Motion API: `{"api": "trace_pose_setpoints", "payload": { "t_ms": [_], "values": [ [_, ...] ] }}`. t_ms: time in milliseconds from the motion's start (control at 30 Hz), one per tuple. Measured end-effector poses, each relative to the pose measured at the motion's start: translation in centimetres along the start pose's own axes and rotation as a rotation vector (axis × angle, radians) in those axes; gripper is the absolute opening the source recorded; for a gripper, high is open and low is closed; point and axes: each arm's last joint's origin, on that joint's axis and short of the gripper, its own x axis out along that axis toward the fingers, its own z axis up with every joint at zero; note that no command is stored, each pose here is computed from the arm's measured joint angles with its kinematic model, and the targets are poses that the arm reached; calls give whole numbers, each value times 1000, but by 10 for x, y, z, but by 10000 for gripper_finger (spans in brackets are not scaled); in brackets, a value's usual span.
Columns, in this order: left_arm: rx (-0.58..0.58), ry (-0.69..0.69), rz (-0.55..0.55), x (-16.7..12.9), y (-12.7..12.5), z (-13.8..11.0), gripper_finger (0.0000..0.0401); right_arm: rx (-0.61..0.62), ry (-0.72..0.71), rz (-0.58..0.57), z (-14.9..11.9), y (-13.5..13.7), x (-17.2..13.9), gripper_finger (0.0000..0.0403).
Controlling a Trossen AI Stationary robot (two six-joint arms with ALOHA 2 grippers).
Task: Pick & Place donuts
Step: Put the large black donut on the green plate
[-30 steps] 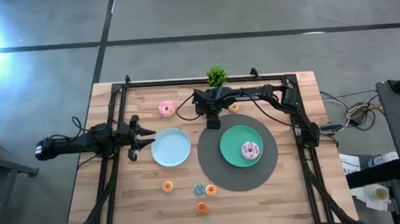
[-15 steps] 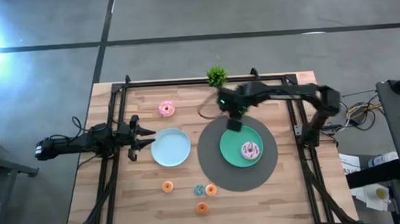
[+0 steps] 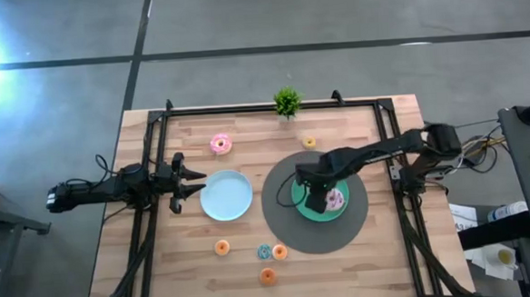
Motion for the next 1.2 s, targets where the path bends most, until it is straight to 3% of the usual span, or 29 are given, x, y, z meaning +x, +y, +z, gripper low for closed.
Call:
{"api": "trace_pose_setpoints", "payload": {
  "t_ms": [100,433,667,867,1000,1200],
  "values": [
    [0,0,0,0,0,0,123,9,6,-55,4,-4,6,102],
    [0,1,0,0,0,0,123,-15,-43,-19,8,-7,-12,207],
    [0,1,0,0,0,0,123,13,26,-30,-2,-9,-6,229],
    [0,0,0,0,0,0,123,27,-39,-147,-4,-15,-17,229],
    [0,1,0,0,0,0,123,144,-45,-186,-6,-26,-20,229],
    [0,1,0,0,0,0,123,376,38,-115,-6,-44,0,229]
  ]
}}
